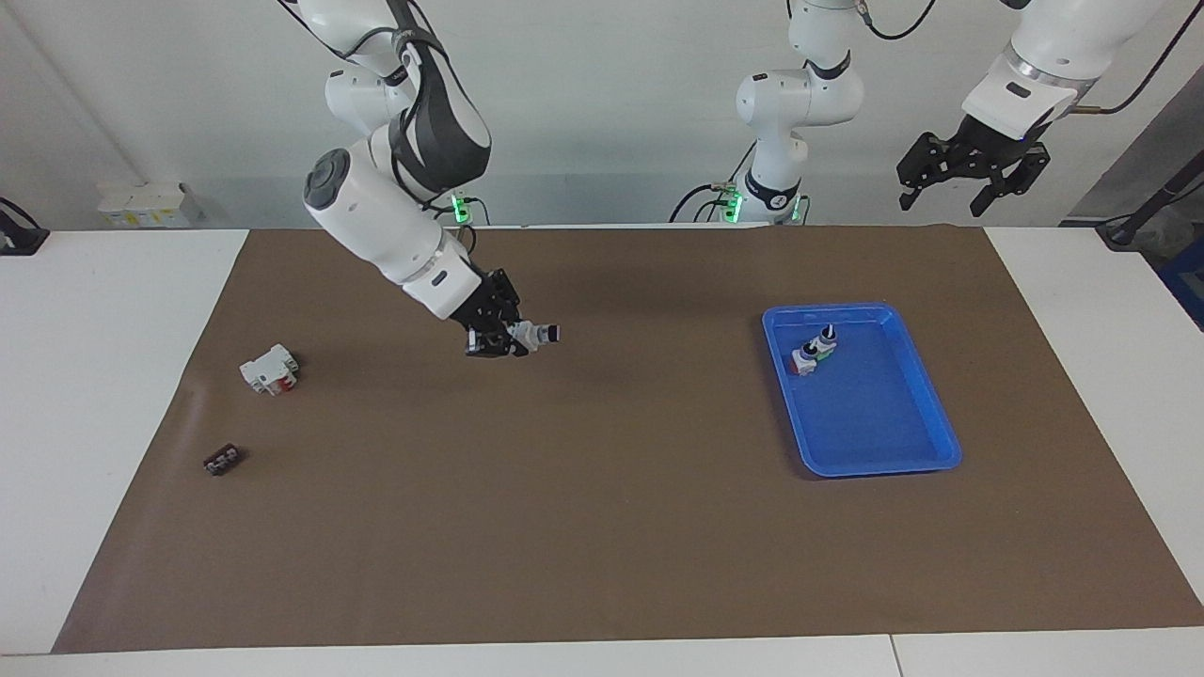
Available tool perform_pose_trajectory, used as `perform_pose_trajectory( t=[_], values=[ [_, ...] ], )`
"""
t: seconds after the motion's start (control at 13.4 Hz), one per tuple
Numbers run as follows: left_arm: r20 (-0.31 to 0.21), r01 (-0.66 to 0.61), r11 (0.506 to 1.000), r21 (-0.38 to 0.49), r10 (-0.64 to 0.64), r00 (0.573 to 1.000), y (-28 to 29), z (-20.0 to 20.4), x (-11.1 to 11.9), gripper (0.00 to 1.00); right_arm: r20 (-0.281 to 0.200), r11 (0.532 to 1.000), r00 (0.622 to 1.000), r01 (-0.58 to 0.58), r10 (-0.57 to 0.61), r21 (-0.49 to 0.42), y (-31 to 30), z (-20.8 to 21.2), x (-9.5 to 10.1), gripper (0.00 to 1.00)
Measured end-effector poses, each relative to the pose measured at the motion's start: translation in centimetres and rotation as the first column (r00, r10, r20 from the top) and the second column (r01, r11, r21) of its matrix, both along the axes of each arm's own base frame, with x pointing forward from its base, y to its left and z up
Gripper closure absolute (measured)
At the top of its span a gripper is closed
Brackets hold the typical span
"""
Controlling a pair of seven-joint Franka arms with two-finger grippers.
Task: Turn and place switch with both arms
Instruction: 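Lift the switch with the right gripper while the left gripper approaches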
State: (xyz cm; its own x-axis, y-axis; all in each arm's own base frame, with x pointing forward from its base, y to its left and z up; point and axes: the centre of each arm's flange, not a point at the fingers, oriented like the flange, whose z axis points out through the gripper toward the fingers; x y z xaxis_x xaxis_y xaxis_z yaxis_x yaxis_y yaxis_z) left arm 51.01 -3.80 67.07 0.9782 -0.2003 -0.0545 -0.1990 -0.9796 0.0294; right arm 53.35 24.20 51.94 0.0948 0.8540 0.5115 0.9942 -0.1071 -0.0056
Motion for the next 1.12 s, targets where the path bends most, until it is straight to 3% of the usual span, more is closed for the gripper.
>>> perform_pose_trajectory(
  t=[0.15, 0.3, 0.45, 0.67, 0.97, 1.12],
  values=[
    [-0.009, 0.033, 0.999, 0.002, -0.033, 0.999, -1.6, -1.1, -0.5, 0.00, 0.000, 1.000, 1.000, -0.012, 0.012, 0.005, 3.3, 2.8, -2.8, 0.67],
    [0.024, 0.066, 0.998, -0.007, -0.066, 0.998, -3.8, -2.0, -0.8, 0.00, 0.000, 0.998, 1.000, -0.024, 0.024, 0.055, 5.6, 4.6, -4.8, 0.67],
    [0.024, 0.053, 0.994, -0.100, -0.051, 0.998, -5.8, -1.9, -1.3, 0.04, -0.007, 0.995, 0.999, -0.037, 0.038, 0.089, 7.2, 5.4, -6.0, 0.67],
    [-0.032, -0.063, 0.958, -0.279, 0.056, 0.998, -8.0, -1.4, -1.8, 0.04, -0.020, 0.993, 0.999, -0.034, 0.037, 0.115, 8.8, 6.4, -6.9, 0.67],
    [-0.101, -0.128, 0.940, -0.316, 0.101, 0.990, -12.0, -1.0, -3.5, 0.00, -0.023, 0.991, 0.998, -0.052, 0.055, 0.120, 9.9, 6.8, -7.7, 0.67],
    [-0.146, -0.149, 0.925, -0.351, 0.103, 0.984, -13.3, -0.6, -4.6, 0.04, -0.024, 0.991, 0.998, -0.053, 0.056, 0.120, 9.9, 6.8, -7.8, 0.67]
  ],
)
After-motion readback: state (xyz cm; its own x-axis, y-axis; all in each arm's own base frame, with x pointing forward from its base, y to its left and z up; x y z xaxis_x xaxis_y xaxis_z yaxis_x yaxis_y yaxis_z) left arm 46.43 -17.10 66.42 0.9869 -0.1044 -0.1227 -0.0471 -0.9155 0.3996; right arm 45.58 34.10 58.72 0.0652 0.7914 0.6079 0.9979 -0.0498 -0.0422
